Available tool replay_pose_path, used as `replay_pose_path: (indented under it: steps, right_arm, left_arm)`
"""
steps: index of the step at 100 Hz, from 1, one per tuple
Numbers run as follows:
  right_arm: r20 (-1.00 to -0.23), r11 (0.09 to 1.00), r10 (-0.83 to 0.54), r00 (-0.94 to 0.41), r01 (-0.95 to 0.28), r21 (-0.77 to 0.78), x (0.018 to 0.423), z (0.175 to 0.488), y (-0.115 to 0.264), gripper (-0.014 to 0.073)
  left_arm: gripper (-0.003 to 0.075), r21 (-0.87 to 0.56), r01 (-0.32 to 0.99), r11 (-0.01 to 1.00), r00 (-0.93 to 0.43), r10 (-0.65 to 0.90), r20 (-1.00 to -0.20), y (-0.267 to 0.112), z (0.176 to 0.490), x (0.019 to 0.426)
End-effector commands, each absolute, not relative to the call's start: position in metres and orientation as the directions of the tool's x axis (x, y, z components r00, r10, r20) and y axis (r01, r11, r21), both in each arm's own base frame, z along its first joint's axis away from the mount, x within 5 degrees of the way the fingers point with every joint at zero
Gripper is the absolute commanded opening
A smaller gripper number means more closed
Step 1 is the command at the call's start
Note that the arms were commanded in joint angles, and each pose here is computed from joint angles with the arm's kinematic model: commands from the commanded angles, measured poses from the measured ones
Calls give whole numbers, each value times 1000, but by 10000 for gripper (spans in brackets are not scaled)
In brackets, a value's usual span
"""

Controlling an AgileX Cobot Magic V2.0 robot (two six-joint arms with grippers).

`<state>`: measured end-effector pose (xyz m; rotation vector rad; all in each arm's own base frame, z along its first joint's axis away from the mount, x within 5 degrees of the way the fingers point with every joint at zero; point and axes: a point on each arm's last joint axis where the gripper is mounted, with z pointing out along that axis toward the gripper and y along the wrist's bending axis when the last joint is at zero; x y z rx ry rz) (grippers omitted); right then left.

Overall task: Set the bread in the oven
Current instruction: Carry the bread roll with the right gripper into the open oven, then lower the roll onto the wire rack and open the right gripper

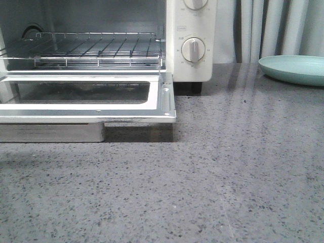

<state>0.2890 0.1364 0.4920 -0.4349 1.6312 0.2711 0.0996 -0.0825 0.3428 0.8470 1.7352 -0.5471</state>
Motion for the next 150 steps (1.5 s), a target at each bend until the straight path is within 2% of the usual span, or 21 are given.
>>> replay_pose_path:
  steps: [1,8,19,30,39,49,65,79,88,99,126,136,150]
  right_arm:
    - [-987,820,-105,119,-552,-154,247,527,171,-69]
    - [-984,750,-138,108,-638,-175,233,519,203,-69]
    - [-962,662,-270,35,-719,-212,225,490,241,-69]
    - [-918,630,-390,-71,-748,-210,238,456,263,-69]
    - [-892,621,-437,-116,-757,-206,249,435,275,-69]
    - [-885,616,-448,-124,-760,-206,259,420,287,-69]
    - [-875,621,-461,-148,-758,-199,280,392,302,-68]
    - [-901,687,-371,-226,-719,-103,302,374,306,-68]
    - [-912,717,-320,-257,-695,-56,311,370,305,-64]
    - [-914,727,-314,-259,-685,-56,318,365,303,-31]
    - [-918,743,-303,-255,-667,-60,327,365,296,-21]
    - [-921,744,-298,-250,-665,-60,327,366,295,74]
    - [-921,744,-298,-250,-665,-60,327,366,295,386]
  left_arm:
    - [-22,39,743,668,-134,207,-969,-82,356,101]
    - [-22,39,743,668,-134,207,-969,-82,356,101]
    - [-22,33,748,663,-139,206,-969,-82,356,101]
    - [-22,10,778,628,-165,220,-962,-85,353,97]
    - [-22,-3,811,585,-182,248,-951,-86,351,91]
    - [-22,-2,831,556,-177,260,-949,-86,351,83]
    - [-22,34,822,568,-120,231,-966,-80,358,71]
    - [-22,50,821,569,-93,220,-971,-78,360,65]
    - [-22,54,824,564,-87,220,-972,-77,361,62]
    - [-22,53,828,558,-88,224,-971,-77,361,61]
    - [-22,55,828,559,-88,225,-970,-77,361,61]
    - [-22,66,825,561,-84,237,-968,-77,360,62]
    - [-22,87,818,569,-74,255,-964,-76,359,63]
